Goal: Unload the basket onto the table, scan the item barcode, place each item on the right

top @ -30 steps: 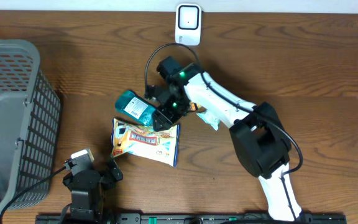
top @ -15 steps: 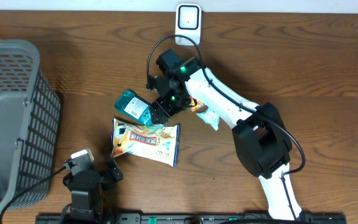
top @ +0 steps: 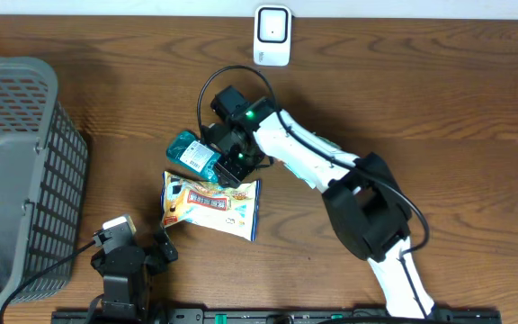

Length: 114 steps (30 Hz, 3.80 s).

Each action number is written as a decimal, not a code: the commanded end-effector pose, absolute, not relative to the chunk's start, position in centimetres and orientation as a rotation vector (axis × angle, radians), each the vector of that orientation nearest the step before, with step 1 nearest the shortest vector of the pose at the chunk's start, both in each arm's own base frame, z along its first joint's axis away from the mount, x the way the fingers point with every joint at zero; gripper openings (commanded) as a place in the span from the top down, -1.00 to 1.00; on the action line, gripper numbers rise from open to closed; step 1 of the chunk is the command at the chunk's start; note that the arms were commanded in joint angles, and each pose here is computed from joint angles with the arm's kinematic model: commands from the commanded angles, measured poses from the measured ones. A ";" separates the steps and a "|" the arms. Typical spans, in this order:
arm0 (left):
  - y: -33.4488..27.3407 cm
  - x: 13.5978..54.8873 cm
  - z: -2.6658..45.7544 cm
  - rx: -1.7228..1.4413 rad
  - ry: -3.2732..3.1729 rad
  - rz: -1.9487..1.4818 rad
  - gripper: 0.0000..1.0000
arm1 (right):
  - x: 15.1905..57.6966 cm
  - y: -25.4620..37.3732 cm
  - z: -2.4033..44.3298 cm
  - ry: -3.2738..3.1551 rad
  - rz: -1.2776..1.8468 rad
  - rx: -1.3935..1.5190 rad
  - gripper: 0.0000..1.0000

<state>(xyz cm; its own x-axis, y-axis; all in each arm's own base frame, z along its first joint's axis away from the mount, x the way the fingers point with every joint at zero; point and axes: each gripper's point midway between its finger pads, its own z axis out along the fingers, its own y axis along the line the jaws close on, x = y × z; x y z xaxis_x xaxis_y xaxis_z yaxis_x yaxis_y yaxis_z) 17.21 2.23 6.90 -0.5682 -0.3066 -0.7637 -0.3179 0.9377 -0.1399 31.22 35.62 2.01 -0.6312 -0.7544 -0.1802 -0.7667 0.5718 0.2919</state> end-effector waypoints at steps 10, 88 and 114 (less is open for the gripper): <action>2.5 16.1 5.7 -0.420 2.279 0.061 -0.95 | 30.6 34.3 -3.1 2.827 0.363 -1.419 0.55; 2.5 16.1 5.7 -0.420 2.279 0.061 -0.95 | 31.4 38.4 -1.1 2.678 -0.284 -1.442 -0.84; 2.5 16.1 5.7 -0.420 2.279 0.061 -0.95 | 35.6 35.1 0.3 3.181 0.154 -0.373 0.49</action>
